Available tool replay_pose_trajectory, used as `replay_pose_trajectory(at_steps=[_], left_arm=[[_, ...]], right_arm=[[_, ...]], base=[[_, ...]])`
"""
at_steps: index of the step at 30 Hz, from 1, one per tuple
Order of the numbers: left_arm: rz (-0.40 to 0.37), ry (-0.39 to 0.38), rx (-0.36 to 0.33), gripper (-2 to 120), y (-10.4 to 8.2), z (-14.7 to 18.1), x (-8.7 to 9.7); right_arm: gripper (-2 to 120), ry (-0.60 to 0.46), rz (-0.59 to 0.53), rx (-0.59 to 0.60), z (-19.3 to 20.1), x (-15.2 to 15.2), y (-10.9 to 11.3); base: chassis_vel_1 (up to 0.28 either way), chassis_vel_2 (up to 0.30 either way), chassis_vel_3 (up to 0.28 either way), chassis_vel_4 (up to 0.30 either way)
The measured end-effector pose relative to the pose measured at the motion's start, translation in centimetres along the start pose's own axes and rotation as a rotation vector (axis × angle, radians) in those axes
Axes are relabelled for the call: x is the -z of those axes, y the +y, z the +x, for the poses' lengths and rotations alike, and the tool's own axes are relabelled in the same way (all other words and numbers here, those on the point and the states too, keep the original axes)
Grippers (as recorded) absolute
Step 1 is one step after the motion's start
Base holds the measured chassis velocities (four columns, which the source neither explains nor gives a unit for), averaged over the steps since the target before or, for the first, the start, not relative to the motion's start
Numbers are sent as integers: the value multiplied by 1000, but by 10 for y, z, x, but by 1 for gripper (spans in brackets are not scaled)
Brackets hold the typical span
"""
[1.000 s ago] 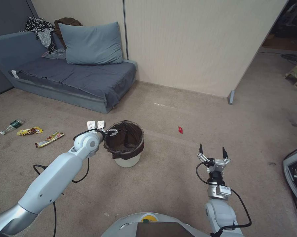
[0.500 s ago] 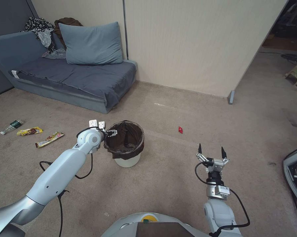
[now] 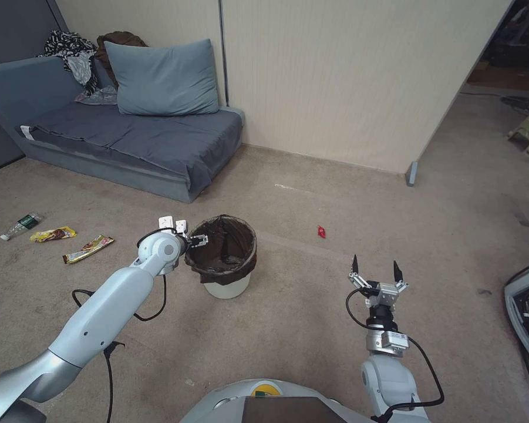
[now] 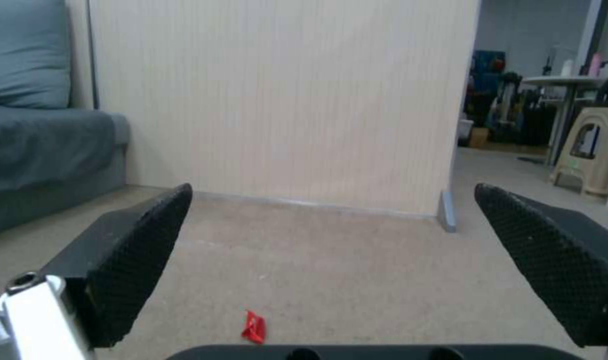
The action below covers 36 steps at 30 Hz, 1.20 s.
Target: Pick up the trash bin, then pick up the garbage from the floor and place it into the trash bin.
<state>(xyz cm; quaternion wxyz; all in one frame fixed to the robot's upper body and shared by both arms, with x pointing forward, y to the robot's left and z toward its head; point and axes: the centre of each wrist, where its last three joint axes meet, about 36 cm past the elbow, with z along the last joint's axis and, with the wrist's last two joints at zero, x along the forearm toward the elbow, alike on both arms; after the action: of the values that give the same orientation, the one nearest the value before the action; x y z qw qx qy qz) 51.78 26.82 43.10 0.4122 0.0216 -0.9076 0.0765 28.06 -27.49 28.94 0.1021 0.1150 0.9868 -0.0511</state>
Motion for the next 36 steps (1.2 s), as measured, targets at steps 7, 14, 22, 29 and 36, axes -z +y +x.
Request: replay_pose_trajectory(at_steps=[7,14,22,29,36], left_arm=[[8,9,3,97,0,-4,-2],[22,21,-4,72,-2,-9,-3],[58,42,-19,45,-3,-12,-2],[79,56,-14,16,-5,-17,0],[86,64,-11,5,-7,-21,0]], right_arm=[[100,-2,-2,3,1,0,2],[100,-3,-4,5,1,1,4],[100,-4,-5,6,0,1,4],[100,-3,-9,9,-1,2,6],[100,-2,-13,7,-2,2,5]], base=[[0,0,0,0],[0,0,0,0],[0,0,0,0],[0,0,0,0],[0,0,0,0]])
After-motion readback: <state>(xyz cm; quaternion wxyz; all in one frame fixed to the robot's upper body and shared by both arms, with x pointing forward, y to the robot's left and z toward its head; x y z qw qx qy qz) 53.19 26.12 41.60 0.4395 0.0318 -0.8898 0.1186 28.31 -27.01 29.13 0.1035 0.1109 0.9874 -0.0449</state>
